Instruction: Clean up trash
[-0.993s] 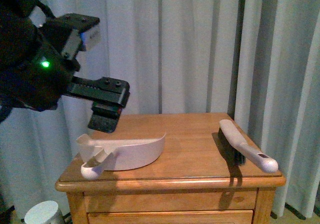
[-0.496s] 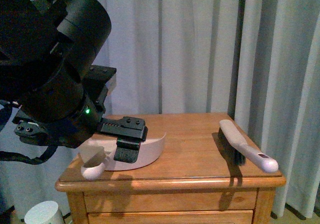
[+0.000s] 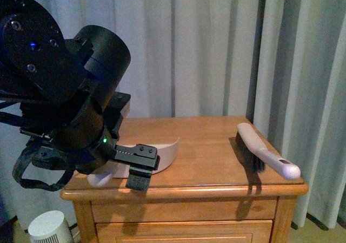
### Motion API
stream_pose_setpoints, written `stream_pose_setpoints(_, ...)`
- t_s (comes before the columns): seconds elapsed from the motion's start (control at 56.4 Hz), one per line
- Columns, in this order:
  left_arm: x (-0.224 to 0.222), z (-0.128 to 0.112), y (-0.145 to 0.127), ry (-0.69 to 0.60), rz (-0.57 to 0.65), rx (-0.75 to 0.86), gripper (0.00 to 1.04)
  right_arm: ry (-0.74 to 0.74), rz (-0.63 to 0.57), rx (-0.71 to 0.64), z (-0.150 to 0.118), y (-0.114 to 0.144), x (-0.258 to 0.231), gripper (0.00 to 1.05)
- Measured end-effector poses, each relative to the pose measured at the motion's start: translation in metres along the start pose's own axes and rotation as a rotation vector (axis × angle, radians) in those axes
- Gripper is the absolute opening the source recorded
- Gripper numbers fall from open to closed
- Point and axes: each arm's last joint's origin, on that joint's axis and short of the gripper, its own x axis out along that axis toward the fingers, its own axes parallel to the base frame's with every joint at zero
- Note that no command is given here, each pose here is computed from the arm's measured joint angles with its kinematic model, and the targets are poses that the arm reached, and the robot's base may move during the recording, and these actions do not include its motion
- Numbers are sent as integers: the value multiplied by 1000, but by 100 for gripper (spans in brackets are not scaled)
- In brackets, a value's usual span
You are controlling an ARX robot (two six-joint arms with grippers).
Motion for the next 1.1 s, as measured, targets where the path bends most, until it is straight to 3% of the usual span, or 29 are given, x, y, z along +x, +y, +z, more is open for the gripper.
stream_pose_setpoints(0.301,6,-1,-2,-2,6,20,96,0,0,0,0,0,0,97)
stream_pose_setpoints(0.585,5,0,-2,-14,8,24,37,0,0,0,0,0,0,97)
stream_pose_setpoints(0.638,5,0,-2,-17,10,23,30,0,0,0,0,0,0,97)
stream_pose_setpoints(0.868,0,0,0,-30,4,18,29,0,0,0,0,0,0,97)
stream_pose_setpoints(1.099,-21,12,8,-184,7,-49,28,0,0,0,0,0,0,97)
